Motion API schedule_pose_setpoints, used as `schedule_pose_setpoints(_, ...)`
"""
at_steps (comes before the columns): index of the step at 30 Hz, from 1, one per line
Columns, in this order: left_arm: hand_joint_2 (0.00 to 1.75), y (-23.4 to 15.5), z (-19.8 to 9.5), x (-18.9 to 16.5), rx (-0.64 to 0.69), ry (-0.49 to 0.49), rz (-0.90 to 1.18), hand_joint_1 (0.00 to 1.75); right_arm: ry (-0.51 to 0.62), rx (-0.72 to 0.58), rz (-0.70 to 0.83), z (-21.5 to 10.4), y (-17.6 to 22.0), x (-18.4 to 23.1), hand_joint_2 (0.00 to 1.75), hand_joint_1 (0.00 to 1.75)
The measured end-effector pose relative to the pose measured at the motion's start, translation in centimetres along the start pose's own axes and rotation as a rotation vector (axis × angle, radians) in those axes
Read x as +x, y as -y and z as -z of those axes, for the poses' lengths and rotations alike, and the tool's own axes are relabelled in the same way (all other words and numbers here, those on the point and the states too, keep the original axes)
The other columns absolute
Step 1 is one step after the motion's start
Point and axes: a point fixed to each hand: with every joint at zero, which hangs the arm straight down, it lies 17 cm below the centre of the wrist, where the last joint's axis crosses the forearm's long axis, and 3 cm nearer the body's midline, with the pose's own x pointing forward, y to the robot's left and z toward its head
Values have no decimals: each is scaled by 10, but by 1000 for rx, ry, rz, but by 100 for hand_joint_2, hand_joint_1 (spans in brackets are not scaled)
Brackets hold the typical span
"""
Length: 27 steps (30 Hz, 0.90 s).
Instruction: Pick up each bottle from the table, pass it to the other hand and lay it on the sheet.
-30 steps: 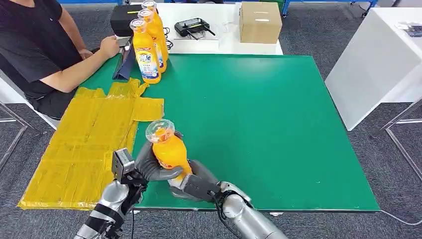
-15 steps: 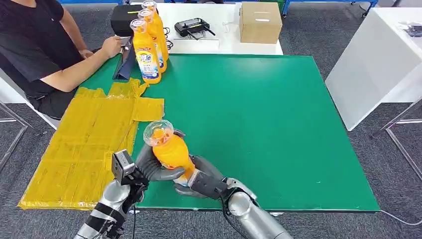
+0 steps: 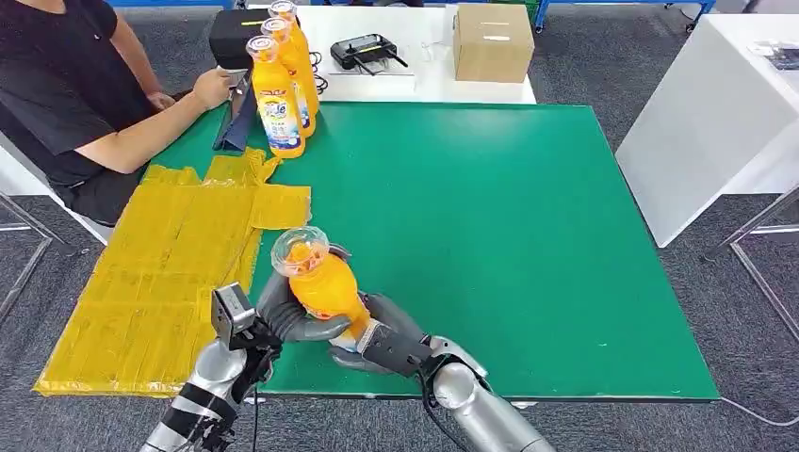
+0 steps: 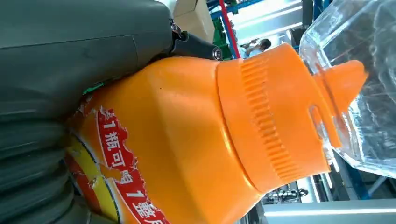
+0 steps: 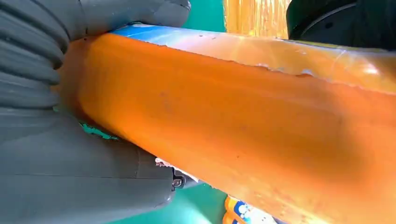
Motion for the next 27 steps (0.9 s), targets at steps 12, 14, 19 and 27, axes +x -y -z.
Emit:
schedule_pose_setpoints(12,175,0,0,0,0,0,0,175,0,0,-1,0,0,0,175,175)
schedule_pose_setpoints(14,175,0,0,0,0,0,0,175,0,-1,-1,0,0,0,175,175)
schedule_pose_setpoints(19,175,0,0,0,0,0,0,175,0,-1,-1,0,0,0,175,175)
schedule_pose_setpoints(27,175,0,0,0,0,0,0,175,0,-1,-1,0,1,0,175,175)
